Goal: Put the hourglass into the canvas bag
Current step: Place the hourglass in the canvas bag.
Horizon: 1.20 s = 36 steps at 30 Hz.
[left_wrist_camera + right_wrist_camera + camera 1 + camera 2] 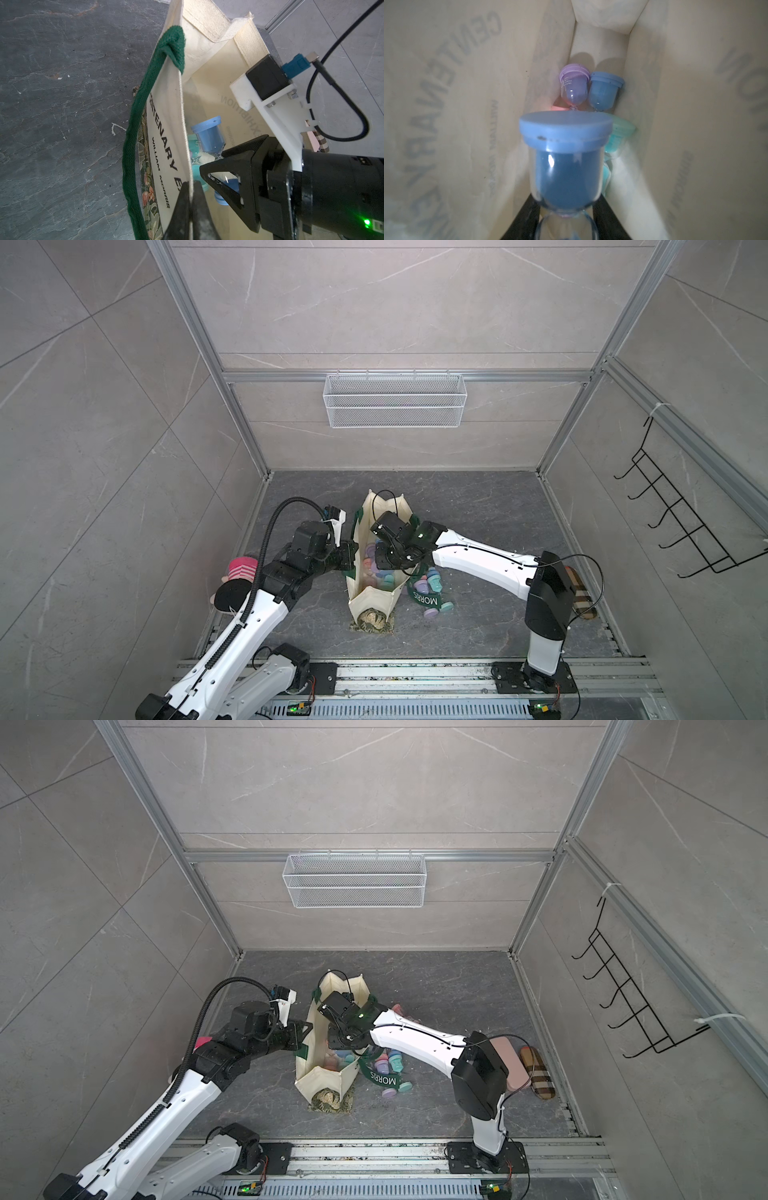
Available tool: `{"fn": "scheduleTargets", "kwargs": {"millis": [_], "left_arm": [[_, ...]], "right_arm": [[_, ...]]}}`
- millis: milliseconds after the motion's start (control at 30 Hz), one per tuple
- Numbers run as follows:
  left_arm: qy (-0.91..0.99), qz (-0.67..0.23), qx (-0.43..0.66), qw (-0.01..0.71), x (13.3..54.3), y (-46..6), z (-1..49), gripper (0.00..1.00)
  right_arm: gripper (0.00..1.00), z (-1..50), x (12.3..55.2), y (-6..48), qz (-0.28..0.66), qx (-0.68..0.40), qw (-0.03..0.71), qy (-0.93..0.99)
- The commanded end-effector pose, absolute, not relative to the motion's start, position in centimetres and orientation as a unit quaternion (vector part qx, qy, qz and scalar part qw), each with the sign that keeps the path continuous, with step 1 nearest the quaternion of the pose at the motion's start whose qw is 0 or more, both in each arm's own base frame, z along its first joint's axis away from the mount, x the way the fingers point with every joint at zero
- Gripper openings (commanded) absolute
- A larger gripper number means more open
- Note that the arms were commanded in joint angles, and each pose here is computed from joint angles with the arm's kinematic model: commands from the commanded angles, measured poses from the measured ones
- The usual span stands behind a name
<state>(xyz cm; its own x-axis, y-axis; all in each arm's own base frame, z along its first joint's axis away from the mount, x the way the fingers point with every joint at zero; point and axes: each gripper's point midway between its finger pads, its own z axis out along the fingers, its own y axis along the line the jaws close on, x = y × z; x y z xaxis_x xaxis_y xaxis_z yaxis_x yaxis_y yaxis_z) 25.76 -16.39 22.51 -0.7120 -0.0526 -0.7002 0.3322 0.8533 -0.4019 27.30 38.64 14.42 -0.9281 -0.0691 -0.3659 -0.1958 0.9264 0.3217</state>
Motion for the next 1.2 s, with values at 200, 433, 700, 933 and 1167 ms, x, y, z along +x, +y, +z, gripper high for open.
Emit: {"fn": "scheduleTargets", "kwargs": {"millis": [200, 433, 700, 933, 1167], "left_arm": [[0.874, -0.275, 0.093, 0.389, 25.6, -16.9, 23.8, 0.0], [0.874, -0.276, 0.094, 0.389, 25.6, -16.9, 23.9, 0.0], [0.873, -0.276, 0.094, 0.391, 25.6, -16.9, 24.0, 0.0], [0.873, -0.276, 0.094, 0.391, 25.6, -16.9, 24.0, 0.0], [0.873, -0.276, 0.093, 0.391, 25.6, -16.9, 24.0, 0.0]], "right_arm": [[0.0, 13.7, 27.7, 38.8, 0.172, -0.057, 0.166, 0.969], [0.1, 13.3, 27.7, 38.7, 0.167, -0.056, 0.163, 0.971], [0.29, 13.6, 27.7, 38.7, 0.169, -0.056, 0.165, 0.97], [0.46, 14.3, 27.7, 38.7, 0.173, -0.06, 0.17, 0.968], [0.51, 15.9, 27.7, 38.8, 0.181, -0.069, 0.18, 0.964]]}}
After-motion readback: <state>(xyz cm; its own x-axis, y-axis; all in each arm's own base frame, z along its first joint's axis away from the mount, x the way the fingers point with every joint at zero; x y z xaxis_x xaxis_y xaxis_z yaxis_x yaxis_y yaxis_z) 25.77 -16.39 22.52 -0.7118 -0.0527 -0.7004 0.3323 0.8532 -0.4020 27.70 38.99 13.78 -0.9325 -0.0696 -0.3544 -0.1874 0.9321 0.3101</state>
